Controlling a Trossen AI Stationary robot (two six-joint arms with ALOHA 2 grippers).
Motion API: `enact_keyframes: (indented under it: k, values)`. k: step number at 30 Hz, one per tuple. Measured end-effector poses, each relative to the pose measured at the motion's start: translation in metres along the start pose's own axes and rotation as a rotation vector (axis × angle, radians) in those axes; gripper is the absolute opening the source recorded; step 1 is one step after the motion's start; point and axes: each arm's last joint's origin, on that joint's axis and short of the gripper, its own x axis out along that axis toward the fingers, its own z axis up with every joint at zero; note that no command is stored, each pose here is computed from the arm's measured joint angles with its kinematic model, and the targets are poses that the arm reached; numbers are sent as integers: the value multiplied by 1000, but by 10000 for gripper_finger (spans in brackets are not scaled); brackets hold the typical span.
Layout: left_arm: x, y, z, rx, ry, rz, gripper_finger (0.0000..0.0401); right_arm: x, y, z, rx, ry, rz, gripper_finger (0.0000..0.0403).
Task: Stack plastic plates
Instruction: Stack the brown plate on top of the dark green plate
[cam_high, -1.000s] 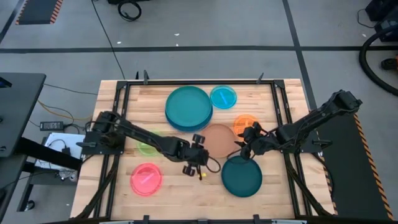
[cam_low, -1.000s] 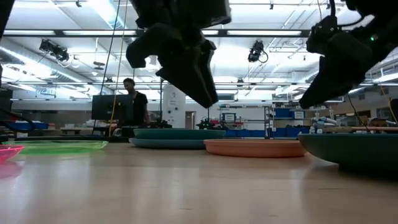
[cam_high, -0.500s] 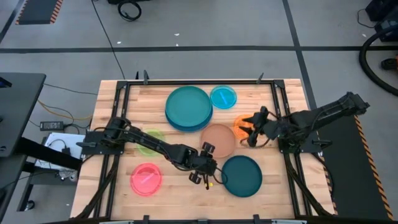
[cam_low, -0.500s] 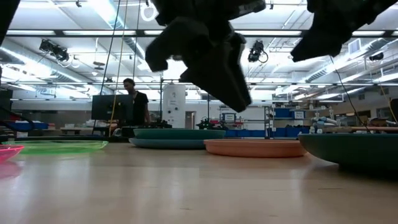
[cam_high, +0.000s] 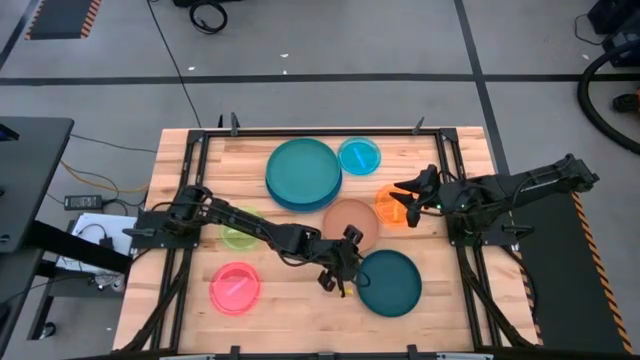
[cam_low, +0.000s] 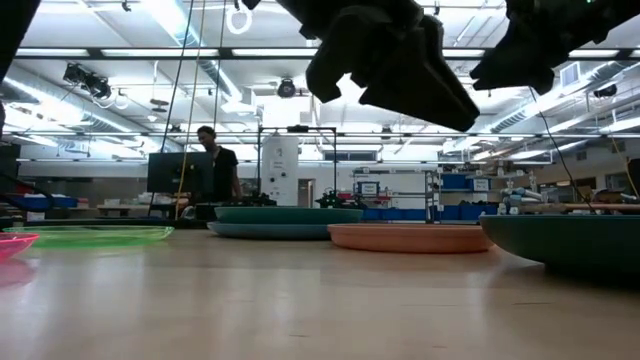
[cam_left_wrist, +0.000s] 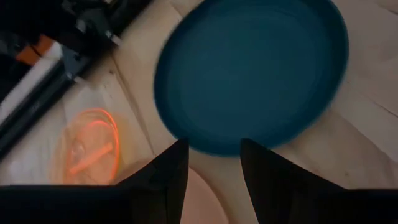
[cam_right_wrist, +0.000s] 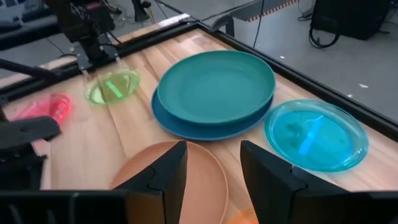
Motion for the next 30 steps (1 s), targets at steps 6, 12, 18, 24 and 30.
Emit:
enact_keyframes:
  k: [6, 12, 18, 24, 30]
  values:
    - [-5, -4, 0, -44, 90, -59, 153, 4, 2, -2, 18, 19, -11, 160]
    - [-13, 3, 5, -115, 148, -79, 153, 8, 6, -1, 58, 7, -5, 160]
    - [-8, -5, 0, 34, 190, -119, 153, 10, 6, -1, 91, -7, -43, 160]
    - [-12, -11, -3, 226, 232, -181, 153, 10, 6, -2, 61, -5, -44, 160]
    - [-9, -9, -4, 285, 222, -180, 153, 11, 6, -3, 38, 13, -34, 160]
